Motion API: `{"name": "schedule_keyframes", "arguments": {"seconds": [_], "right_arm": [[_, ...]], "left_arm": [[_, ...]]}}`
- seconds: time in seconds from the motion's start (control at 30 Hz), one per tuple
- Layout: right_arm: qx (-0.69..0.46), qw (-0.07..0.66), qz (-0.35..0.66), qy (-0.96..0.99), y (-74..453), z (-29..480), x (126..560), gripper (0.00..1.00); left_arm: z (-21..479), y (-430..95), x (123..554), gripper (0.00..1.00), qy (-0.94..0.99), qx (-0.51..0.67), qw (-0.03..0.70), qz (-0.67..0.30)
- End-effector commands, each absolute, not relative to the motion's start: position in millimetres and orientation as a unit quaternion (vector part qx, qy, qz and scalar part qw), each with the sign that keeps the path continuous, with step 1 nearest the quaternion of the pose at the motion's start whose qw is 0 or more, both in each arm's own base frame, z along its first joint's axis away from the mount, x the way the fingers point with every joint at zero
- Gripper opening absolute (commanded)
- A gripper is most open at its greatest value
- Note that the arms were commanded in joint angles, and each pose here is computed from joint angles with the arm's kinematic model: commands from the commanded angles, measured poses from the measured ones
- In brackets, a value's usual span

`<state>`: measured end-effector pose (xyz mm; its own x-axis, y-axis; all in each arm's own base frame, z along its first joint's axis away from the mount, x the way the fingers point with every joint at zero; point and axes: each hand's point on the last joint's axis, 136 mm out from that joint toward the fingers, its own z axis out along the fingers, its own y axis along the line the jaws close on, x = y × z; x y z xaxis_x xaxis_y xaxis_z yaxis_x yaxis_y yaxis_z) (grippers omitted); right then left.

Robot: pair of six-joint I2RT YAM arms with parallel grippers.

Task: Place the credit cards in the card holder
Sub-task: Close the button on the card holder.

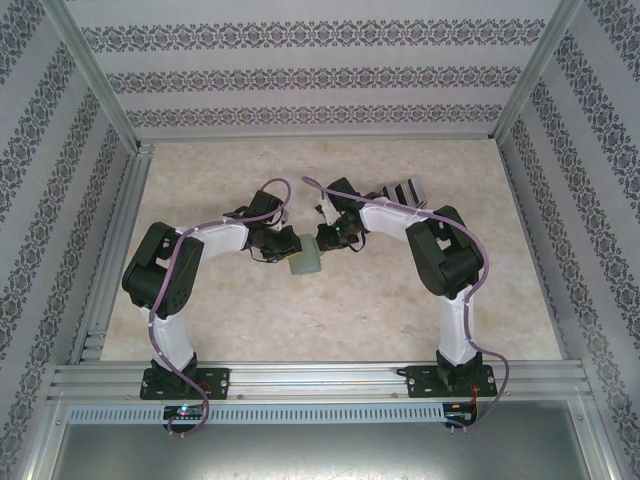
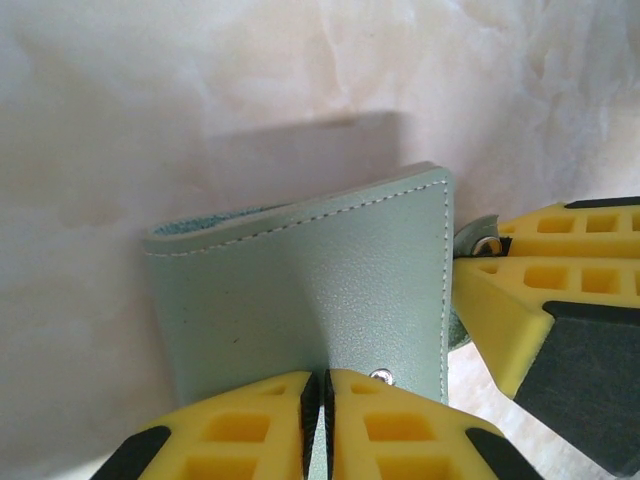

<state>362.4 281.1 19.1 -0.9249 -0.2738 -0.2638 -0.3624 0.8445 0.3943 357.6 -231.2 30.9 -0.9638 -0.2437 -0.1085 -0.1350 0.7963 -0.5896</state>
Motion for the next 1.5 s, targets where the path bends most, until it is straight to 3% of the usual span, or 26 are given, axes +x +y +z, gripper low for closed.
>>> {"name": "schedule_keyframes", "arguments": {"seconds": [0.0,0.27,0.57,0.73,0.87,1.13,1.47], "right_arm": [[-0.169,0.129,0.236,0.948,277.4,37.2,359.6,0.14],[-0.237,0.203,0.29,0.905,299.2,82.1,348.2,0.2],[-0.249,0.166,0.319,0.899,316.6,74.5,340.5,0.25],[-0.207,0.182,0.275,0.921,299.2,97.9,351.2,0.33],[-0.154,0.144,0.232,0.95,284.8,104.5,355.1,0.4],[-0.14,0.087,0.171,0.971,288.2,82.8,348.5,0.41],[-0.173,0.062,0.078,0.98,302.0,65.6,351.1,0.42]], "left_arm": [[-13.8,-204.6,338.3,0.16,0.963,-0.124,0.047,-0.236],[-10.9,-209.1,343.9,0.16,0.961,-0.122,0.05,-0.243],[6.9,-214.6,350.8,0.16,0.957,-0.118,0.065,-0.258],[33.3,-216.6,356.1,0.19,0.953,-0.113,0.084,-0.268],[61.4,-217.6,362.2,0.26,0.948,-0.109,0.106,-0.279],[100.3,-189.0,368.4,0.32,0.934,-0.141,0.142,-0.295],[81.2,-156.4,359.4,0.33,0.926,-0.182,0.137,-0.3]]}}
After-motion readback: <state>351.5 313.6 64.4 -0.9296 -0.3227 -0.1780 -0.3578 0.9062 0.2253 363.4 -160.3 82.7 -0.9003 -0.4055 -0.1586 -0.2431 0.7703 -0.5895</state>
